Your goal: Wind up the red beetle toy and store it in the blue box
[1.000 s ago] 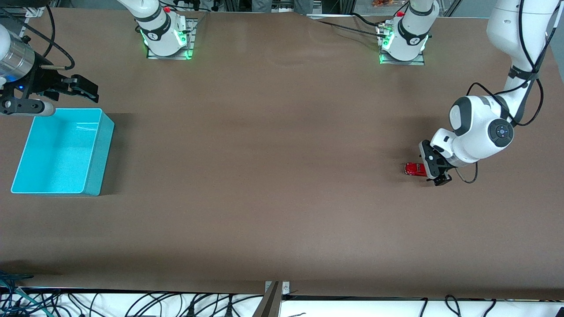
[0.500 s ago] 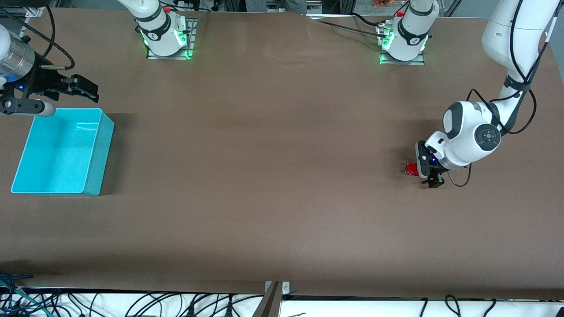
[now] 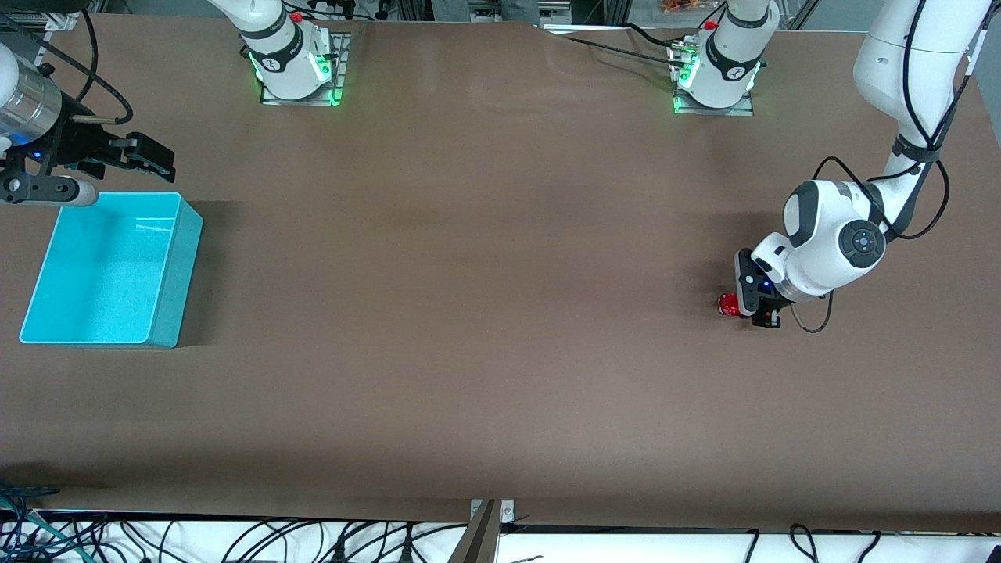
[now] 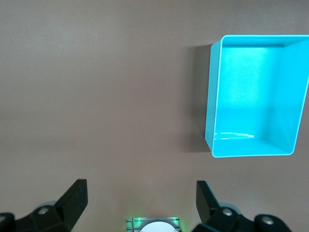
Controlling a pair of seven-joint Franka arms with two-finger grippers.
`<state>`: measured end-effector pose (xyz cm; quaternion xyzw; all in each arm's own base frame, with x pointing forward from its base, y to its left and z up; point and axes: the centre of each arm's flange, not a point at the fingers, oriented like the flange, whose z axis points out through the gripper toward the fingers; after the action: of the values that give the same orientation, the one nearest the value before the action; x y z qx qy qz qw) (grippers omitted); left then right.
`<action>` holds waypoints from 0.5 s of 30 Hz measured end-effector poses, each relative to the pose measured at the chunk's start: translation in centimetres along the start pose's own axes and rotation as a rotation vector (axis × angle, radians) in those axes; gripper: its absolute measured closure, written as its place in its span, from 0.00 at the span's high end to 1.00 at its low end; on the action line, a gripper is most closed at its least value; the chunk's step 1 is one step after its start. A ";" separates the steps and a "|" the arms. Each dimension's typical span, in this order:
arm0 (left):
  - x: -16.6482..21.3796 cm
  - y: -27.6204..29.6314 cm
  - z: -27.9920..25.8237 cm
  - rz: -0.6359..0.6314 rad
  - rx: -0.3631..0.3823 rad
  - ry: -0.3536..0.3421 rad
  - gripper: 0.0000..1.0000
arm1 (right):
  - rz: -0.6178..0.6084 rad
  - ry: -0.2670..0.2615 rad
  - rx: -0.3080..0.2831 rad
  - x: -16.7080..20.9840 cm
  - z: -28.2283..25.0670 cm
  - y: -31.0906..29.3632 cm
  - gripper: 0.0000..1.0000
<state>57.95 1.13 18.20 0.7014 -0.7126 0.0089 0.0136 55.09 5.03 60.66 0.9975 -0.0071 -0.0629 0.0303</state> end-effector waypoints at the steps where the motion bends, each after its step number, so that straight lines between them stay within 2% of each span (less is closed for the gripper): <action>1: 0.0 0.0 0.0 0.003 0.000 0.000 0.45 | 0.000 0.000 0.000 0.0 0.0 0.0 1.00; 15: -1.4 0.1 0.0 0.043 0.000 0.001 0.45 | 0.000 0.000 0.000 0.0 0.0 0.0 1.00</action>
<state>57.92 2.54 18.16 0.6860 -0.7274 0.0095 0.0136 55.09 5.03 60.66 0.9975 -0.0072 -0.0629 0.0303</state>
